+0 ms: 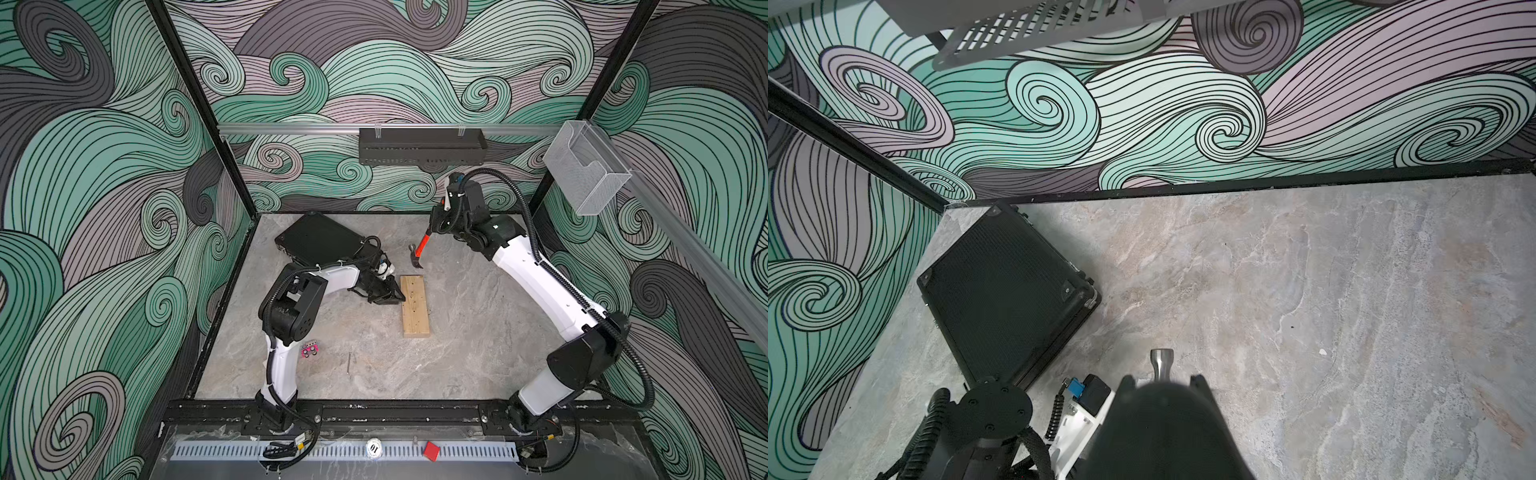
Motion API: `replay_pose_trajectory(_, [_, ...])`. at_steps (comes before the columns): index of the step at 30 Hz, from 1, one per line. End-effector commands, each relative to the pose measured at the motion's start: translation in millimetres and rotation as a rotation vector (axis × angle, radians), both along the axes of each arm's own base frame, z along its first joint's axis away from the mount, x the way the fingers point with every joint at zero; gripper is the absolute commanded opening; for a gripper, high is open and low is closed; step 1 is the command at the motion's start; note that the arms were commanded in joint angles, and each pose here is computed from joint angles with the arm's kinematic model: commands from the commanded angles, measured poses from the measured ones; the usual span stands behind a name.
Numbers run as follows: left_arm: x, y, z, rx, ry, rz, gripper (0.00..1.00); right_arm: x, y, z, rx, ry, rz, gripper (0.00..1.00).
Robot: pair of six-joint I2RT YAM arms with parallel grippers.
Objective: Use a claw hammer to pull out a nail
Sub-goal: Remove the nail from the mounting plate.
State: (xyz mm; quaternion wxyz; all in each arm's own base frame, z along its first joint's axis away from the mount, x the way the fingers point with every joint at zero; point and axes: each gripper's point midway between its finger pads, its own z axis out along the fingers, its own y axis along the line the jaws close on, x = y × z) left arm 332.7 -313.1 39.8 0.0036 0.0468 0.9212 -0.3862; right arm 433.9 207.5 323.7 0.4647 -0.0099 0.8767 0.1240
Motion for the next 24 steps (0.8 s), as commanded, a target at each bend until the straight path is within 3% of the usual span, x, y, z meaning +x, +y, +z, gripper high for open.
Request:
replay_pose_trajectory(1, [-7.1,10.1,-24.7,0.095,0.045,0.012,0.29,15.4,0.1,21.2,0.062,-0.093,-0.041,0.0])
replay_pose_trajectory(24, [-5.8,10.1,-22.5,0.107,0.039,0.012,0.28,35.1,23.8,-34.9,0.099,-0.172,-0.025,0.0])
